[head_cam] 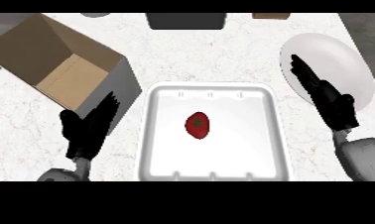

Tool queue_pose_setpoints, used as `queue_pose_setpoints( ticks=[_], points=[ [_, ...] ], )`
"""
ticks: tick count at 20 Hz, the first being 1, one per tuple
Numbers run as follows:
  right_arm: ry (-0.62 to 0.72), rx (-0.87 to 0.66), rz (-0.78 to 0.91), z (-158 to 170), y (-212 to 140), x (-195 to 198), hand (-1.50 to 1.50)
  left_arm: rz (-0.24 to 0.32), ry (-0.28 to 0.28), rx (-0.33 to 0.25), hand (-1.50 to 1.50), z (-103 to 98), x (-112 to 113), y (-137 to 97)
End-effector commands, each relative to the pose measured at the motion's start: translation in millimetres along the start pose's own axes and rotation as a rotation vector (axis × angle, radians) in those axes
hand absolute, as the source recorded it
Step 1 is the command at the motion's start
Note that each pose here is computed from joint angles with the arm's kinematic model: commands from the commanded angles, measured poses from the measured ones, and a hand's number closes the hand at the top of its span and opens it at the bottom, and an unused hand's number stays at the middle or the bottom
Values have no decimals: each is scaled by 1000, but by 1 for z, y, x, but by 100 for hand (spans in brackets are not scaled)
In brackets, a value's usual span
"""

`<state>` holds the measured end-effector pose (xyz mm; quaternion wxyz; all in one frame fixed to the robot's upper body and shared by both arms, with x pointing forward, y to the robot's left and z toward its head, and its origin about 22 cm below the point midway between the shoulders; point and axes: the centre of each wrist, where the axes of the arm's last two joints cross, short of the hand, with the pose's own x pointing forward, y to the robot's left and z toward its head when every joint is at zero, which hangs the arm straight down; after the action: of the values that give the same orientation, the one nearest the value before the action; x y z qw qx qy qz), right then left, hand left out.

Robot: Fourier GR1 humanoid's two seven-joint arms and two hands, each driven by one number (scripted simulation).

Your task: Pick the tomato from the tray and place it in the plate

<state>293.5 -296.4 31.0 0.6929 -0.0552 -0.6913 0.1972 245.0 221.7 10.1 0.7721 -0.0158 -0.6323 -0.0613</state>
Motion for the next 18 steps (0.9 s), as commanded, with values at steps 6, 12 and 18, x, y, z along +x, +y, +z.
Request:
queue_pose_setpoints(
  ticks=[6, 12, 18],
  points=[
    [-191, -232, -330, -8, 90, 28, 150, -126, -57, 227, 0, -13, 18, 68],
    [-183, -632, -99, 31, 112, -17, -150, -73, -22, 214, 0, -9, 13, 68],
    [-156, -389, 123, 72, 170, -41, -150, -78, -21, 196, 0, -9, 10, 83]
  ],
)
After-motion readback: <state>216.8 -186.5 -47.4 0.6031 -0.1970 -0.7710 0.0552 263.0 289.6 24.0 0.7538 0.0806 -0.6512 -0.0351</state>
